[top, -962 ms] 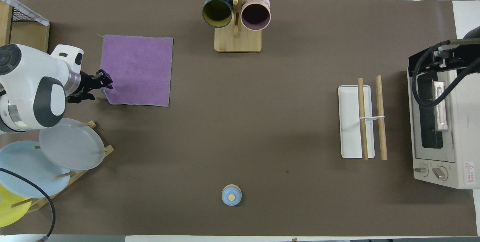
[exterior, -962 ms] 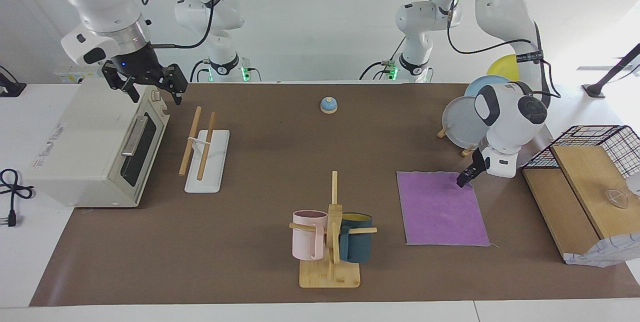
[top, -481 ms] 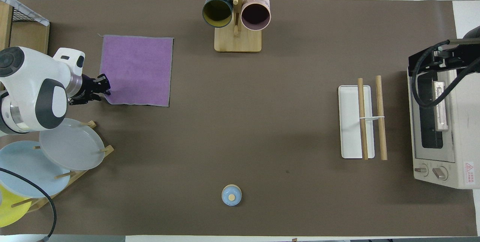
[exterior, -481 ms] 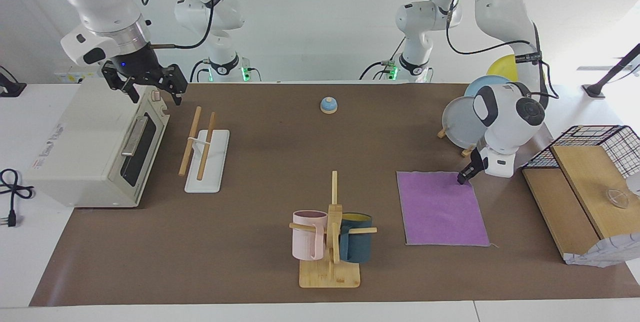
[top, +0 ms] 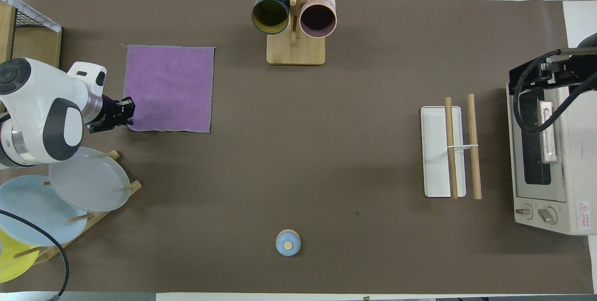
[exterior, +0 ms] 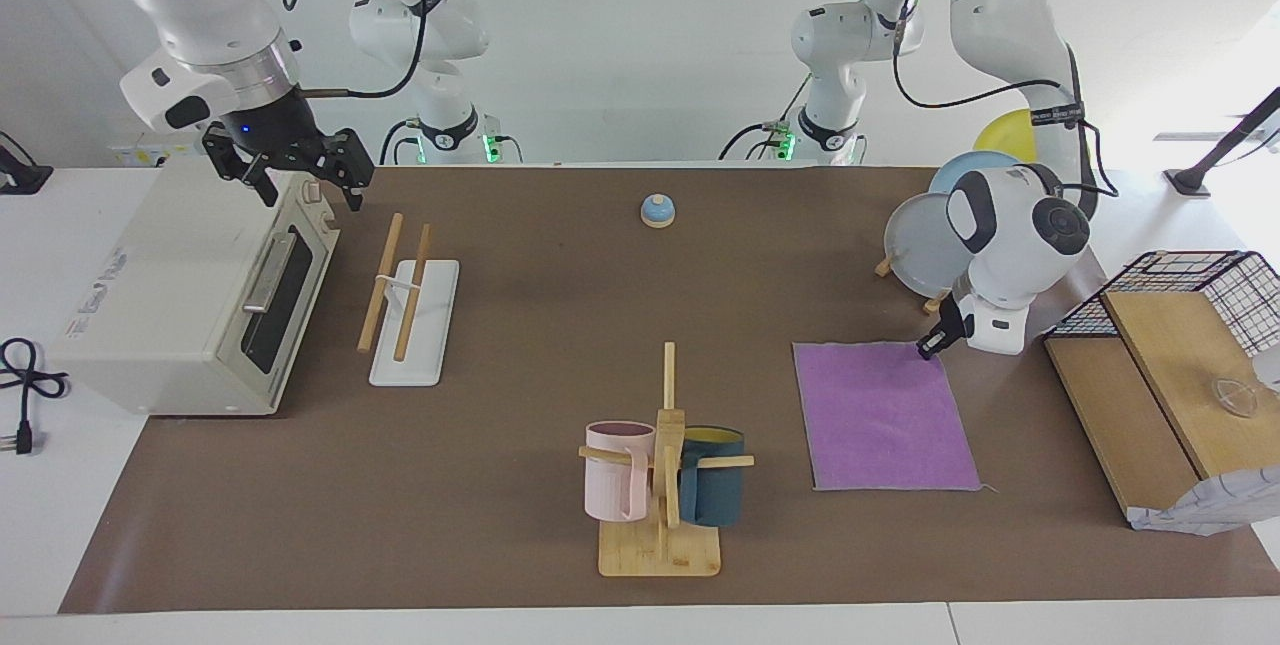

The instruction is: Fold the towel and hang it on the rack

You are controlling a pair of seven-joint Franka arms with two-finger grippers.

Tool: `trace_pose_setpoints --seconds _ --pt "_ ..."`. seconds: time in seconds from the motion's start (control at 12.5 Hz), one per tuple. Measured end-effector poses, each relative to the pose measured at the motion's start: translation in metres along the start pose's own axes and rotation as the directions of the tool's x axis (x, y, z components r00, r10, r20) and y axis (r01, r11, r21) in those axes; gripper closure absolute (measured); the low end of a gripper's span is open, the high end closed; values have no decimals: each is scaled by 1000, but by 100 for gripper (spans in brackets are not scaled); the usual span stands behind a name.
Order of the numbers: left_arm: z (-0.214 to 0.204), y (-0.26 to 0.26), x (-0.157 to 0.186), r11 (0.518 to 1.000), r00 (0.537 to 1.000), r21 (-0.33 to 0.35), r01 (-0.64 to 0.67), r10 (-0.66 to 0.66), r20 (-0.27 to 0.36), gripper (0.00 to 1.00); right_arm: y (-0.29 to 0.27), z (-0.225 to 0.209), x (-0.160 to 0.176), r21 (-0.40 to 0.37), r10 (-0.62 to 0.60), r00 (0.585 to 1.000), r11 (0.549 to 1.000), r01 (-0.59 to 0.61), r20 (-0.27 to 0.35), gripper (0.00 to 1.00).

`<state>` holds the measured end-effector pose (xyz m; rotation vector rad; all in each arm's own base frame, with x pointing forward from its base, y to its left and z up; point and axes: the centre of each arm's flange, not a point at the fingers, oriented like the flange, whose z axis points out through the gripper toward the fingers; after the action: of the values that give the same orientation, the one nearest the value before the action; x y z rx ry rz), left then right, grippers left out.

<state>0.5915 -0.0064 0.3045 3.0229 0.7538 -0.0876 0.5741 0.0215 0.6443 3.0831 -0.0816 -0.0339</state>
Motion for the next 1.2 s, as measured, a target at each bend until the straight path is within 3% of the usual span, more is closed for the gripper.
trace_pose_setpoints --seconds 0.32,0.56,0.96,1.2 --pt "-31 3 -1 992 991 -16 -124 123 -49 98 0 0 0 0 1 1000 1000 -1 1 0" --pt "-72 25 -19 956 952 -20 -291 288 -109 98 0 0 0 0 1 1000 1000 -1 1 0" --pt "-75 152 -128 794 783 73 -604 608 -128 98 0 1 0 0 1 1000 1000 -1 2 0" --pt "-48 186 -175 712 701 111 -693 702 -124 98 1 1 0 0 2 1000 1000 -2 3 0"
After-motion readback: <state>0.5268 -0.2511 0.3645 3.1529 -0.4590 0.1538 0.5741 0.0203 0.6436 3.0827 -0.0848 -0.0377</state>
